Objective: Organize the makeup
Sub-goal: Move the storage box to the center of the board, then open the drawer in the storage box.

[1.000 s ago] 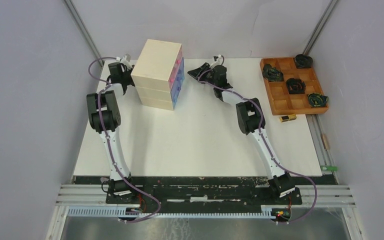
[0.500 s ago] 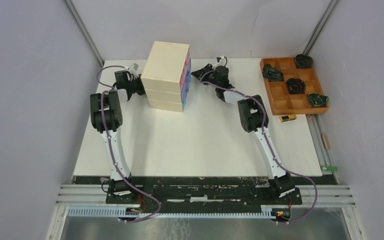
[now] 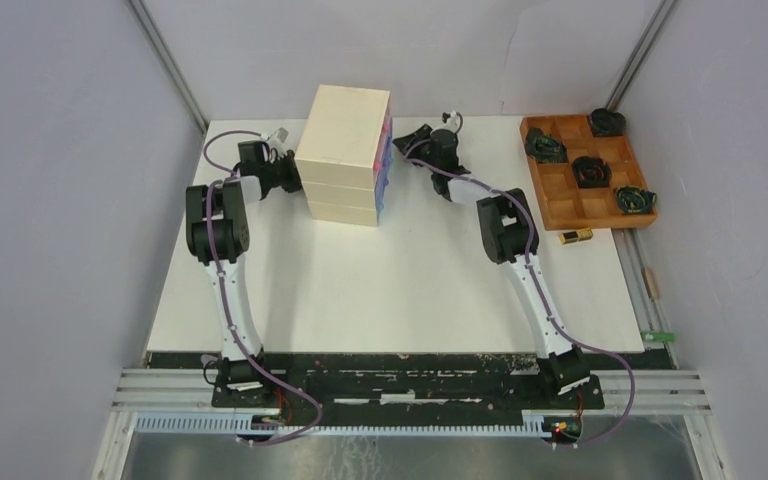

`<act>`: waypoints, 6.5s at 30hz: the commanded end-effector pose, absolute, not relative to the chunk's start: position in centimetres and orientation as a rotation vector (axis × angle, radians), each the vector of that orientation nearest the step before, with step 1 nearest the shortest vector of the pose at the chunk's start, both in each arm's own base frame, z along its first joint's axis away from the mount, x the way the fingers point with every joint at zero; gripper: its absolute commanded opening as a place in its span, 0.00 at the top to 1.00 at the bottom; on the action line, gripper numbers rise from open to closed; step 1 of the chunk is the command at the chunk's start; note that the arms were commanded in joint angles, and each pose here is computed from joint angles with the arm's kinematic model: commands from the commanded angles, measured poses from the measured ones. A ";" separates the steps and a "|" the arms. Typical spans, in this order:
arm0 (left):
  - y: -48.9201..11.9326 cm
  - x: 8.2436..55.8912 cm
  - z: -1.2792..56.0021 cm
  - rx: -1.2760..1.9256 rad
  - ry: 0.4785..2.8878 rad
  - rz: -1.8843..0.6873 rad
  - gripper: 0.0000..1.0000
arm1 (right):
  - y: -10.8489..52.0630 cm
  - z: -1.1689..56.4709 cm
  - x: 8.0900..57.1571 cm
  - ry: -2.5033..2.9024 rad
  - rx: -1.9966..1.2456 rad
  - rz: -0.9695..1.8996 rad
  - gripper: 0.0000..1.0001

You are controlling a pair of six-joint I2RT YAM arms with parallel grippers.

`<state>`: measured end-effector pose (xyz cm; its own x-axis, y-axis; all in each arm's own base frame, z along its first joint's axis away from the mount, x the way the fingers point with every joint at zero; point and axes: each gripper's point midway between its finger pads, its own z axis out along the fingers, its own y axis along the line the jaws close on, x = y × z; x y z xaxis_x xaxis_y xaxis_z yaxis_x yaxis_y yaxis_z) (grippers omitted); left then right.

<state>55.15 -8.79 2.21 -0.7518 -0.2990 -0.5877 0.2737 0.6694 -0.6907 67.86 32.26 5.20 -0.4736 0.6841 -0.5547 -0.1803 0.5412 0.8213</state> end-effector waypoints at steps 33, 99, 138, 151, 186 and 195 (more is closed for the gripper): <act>-13.4 52.2 4.1 0.113 2.281 -1.073 0.97 | 34.3 3.7 55.1 2.065 0.024 1.551 0.70; -11.6 41.7 37.2 0.274 1.830 -0.563 0.71 | 17.0 7.0 38.6 2.395 0.105 0.786 0.44; -15.7 36.1 19.3 0.406 2.253 -0.375 0.97 | 30.0 8.4 39.7 2.060 0.123 1.546 0.47; -15.4 35.2 18.0 0.401 2.286 -0.379 0.97 | 32.2 6.8 39.0 2.075 0.129 1.628 0.48; -15.0 34.7 15.8 0.389 2.330 -0.362 0.97 | 30.4 5.3 37.7 2.081 0.028 1.477 0.82; -15.2 34.8 14.9 0.378 2.349 -0.370 0.97 | 28.4 4.8 35.5 2.129 0.012 1.420 0.82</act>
